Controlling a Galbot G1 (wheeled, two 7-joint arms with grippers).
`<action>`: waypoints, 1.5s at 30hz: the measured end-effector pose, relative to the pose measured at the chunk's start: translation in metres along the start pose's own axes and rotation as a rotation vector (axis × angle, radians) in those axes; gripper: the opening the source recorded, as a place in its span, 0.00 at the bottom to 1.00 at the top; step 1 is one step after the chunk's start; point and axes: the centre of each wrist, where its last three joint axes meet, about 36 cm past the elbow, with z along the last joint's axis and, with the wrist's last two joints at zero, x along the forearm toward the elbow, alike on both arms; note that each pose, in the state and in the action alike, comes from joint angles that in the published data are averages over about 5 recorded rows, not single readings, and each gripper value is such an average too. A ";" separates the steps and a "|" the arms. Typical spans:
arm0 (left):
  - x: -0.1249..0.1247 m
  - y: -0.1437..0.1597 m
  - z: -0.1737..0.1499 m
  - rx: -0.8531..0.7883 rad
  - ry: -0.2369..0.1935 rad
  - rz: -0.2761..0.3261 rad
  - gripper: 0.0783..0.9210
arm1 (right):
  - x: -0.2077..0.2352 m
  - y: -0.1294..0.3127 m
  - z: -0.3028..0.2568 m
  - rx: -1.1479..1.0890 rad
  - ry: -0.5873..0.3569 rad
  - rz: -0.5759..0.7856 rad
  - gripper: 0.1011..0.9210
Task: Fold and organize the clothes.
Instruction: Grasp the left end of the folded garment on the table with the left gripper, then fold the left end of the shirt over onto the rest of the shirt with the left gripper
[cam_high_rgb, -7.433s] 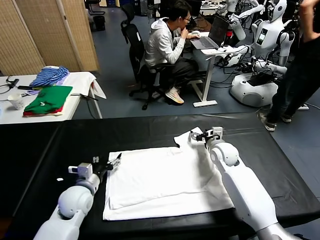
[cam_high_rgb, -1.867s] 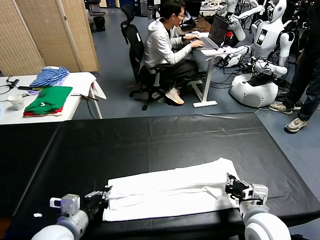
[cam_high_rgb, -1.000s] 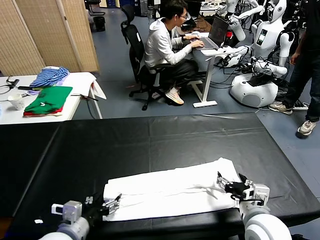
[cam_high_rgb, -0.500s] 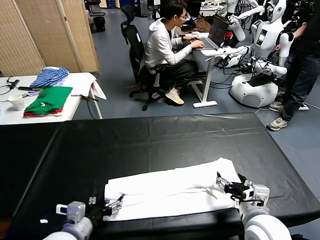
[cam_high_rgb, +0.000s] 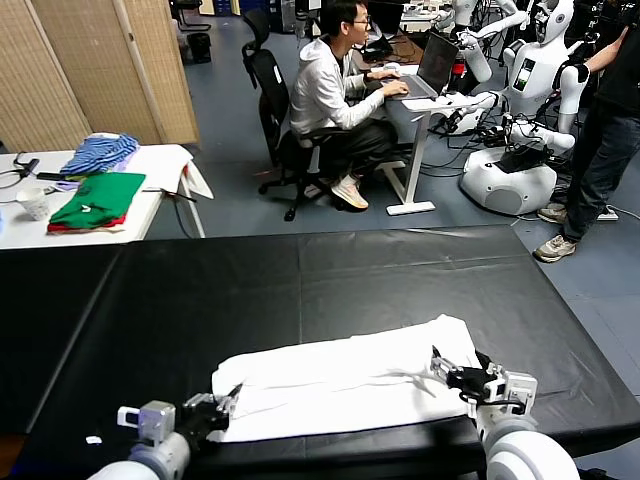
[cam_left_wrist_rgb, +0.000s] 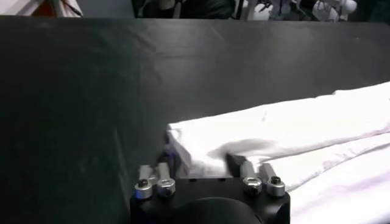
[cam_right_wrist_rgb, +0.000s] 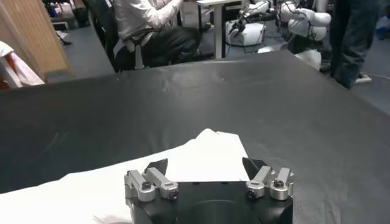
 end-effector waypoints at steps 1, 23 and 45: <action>0.000 0.002 -0.002 -0.005 -0.004 -0.002 0.12 | 0.000 0.000 0.000 -0.002 0.001 0.001 0.98; 0.002 0.078 -0.034 -0.278 -0.028 -0.299 0.12 | -0.006 -0.002 -0.001 -0.019 -0.007 0.020 0.98; 0.033 0.035 -0.067 -0.300 -0.164 -0.089 0.12 | -0.008 -0.008 0.010 -0.024 0.024 0.062 0.98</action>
